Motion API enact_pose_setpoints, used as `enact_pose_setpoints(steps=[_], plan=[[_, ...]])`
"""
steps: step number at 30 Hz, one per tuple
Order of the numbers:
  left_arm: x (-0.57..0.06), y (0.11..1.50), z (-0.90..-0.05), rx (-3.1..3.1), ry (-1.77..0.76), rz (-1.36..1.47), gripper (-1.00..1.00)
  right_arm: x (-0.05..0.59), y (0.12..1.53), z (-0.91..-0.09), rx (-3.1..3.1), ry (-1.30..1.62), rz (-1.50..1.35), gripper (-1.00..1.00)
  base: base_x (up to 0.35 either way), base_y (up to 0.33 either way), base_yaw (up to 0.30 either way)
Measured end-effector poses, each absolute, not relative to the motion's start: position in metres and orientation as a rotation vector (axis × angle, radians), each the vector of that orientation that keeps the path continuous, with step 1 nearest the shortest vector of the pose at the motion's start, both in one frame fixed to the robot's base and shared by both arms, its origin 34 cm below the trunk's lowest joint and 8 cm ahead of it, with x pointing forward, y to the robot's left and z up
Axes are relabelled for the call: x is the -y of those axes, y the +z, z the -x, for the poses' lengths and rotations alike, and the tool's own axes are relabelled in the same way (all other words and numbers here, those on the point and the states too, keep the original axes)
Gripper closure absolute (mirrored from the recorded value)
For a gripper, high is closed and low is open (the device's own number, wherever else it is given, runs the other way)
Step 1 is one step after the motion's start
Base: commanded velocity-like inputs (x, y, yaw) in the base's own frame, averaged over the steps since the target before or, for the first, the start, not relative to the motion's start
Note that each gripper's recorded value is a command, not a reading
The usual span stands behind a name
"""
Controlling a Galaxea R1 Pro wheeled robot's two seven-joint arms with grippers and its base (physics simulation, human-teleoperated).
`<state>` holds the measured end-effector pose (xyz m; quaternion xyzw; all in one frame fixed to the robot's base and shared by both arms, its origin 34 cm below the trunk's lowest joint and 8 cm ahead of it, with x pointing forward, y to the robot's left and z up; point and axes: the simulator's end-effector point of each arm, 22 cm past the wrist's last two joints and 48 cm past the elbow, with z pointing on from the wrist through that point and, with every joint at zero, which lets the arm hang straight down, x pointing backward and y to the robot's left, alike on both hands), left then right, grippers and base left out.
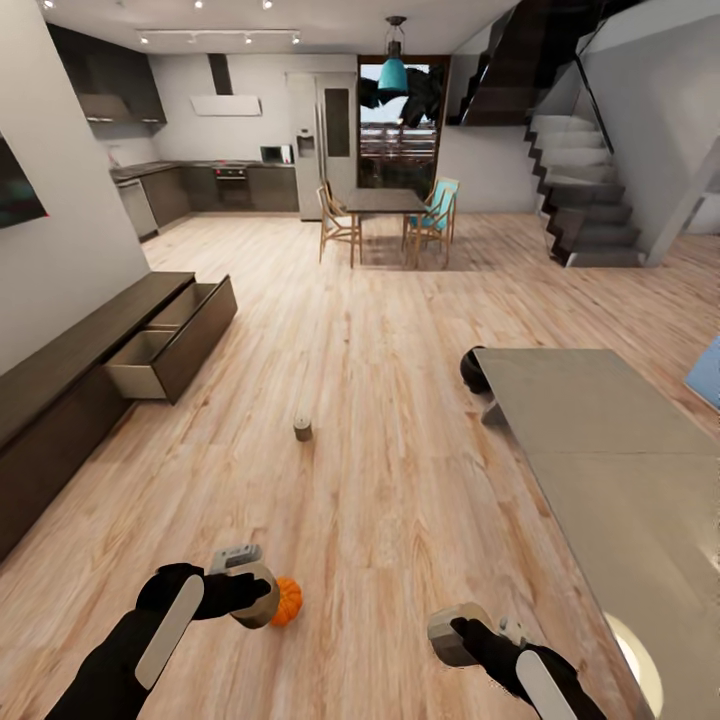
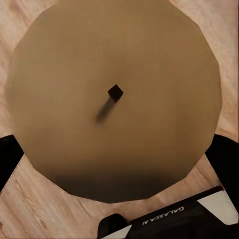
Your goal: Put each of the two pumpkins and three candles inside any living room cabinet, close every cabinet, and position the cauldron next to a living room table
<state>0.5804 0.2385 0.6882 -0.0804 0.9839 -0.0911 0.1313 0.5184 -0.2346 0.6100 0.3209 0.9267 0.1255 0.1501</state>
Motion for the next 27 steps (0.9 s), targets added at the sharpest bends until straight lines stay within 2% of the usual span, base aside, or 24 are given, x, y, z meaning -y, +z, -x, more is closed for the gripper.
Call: enact_pose_setpoints(steps=[11, 17, 27], plan=[[-0.239, 0.687, -0.579, -2.861, -0.263, 0.234, 1.00, 0.239, 0.611, -0.523, -2.635, 0.348, -0.928, 1.00, 0.032, -0.032, -0.001], [-0.247, 0.686, -0.579, -2.863, -0.246, 0.234, 1.00, 0.238, 0.612, -0.524, -2.632, 0.352, -0.926, 1.00, 0.103, -0.149, 0.000], [-0.252, 0.686, -0.579, -2.864, -0.237, 0.234, 1.00, 0.237, 0.611, -0.523, -2.635, 0.352, -0.928, 1.00, 0.035, -0.012, 0.000]])
